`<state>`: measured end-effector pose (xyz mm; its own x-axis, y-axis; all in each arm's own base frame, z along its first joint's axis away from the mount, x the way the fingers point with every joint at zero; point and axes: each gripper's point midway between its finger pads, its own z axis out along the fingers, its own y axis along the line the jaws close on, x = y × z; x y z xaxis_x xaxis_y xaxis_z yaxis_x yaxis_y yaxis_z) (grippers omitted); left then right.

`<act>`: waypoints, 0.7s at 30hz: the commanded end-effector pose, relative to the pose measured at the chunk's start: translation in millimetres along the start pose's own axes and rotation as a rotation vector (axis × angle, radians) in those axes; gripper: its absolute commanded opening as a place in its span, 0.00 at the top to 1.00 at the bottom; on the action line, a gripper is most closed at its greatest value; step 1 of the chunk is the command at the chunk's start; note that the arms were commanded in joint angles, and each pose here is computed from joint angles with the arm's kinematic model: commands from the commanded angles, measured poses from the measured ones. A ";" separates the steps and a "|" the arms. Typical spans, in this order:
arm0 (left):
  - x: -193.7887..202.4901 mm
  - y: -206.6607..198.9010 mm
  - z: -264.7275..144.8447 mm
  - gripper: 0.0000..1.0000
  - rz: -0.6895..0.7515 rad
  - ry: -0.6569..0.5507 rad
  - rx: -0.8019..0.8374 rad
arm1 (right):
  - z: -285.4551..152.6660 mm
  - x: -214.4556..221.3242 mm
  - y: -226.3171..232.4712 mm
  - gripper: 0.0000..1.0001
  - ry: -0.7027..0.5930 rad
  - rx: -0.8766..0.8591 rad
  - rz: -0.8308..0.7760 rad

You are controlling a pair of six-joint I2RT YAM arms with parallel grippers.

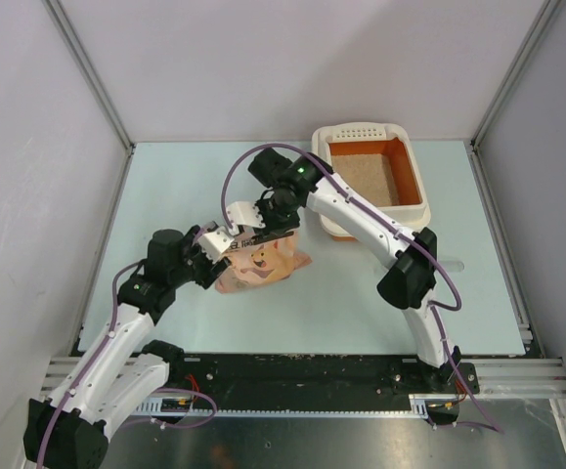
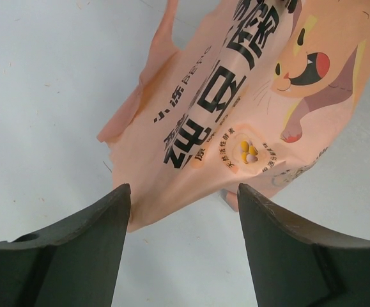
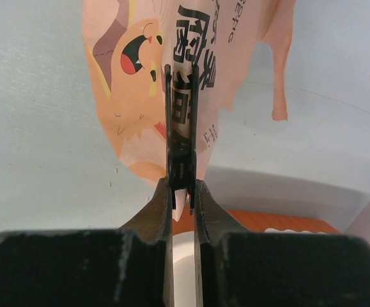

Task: Fill the litter box with clean litter

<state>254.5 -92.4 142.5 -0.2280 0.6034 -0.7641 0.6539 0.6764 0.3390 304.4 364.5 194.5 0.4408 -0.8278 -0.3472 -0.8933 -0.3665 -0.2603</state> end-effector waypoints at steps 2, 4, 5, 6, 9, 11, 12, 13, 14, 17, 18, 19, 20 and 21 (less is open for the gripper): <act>1.1 -3.1 0.3 0.28 0.001 -0.003 0.006 | 0.4 10.3 16.8 1.00 0.068 -0.082 -0.021; -0.5 -2.9 0.4 0.28 0.003 -0.007 0.007 | 2.1 13.6 23.3 1.00 0.084 -0.120 -0.016; -0.2 -3.2 0.6 0.28 0.000 -0.007 0.007 | -0.6 12.2 21.9 1.00 0.081 -0.115 -0.020; -0.8 -3.4 0.7 0.28 0.000 -0.009 0.009 | -0.7 13.3 22.9 1.00 0.085 -0.121 -0.030; -2.3 -3.7 1.6 0.28 -0.009 -0.015 0.011 | -1.8 16.8 25.8 1.00 0.098 -0.130 -0.045; -4.1 -4.0 0.7 0.28 -0.015 -0.020 0.011 | -1.7 19.1 28.3 1.00 0.109 -0.137 -0.049; -4.0 -4.6 0.7 0.27 -0.015 -0.020 0.012 | -0.8 20.9 30.3 1.00 0.118 -0.143 -0.051; -6.6 -6.1 -1.1 0.27 -0.010 -0.035 0.015 | -0.7 20.6 30.6 1.00 0.117 -0.144 -0.048; -7.4 -7.1 -2.2 0.25 0.002 -0.042 0.018 | -1.0 20.3 31.1 1.00 0.118 -0.143 -0.046; -2.8 -13.0 -2.2 0.23 0.029 -0.046 0.031 | -3.1 23.4 32.1 1.00 0.128 -0.141 -0.036; -1.2 -15.0 -1.0 0.23 0.028 -0.042 0.038 | -3.9 22.9 32.9 1.00 0.125 -0.141 -0.032; -2.6 -15.9 -0.3 0.23 0.024 -0.046 0.042 | -5.5 23.9 30.9 1.00 0.117 -0.133 -0.019; -2.0 -19.2 2.1 0.24 -0.010 -0.041 0.056 | -7.0 22.9 30.1 1.00 0.099 -0.128 0.006; -5.6 -20.0 2.3 0.25 -0.025 -0.051 0.063 | -11.7 17.0 31.7 1.00 0.050 -0.131 0.024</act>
<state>247.6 -96.4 139.7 -0.2062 0.6038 -0.7700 0.6644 0.6641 0.3429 310.4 366.1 189.5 0.4643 -0.8262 -0.3190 -0.8806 -0.3921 -0.2660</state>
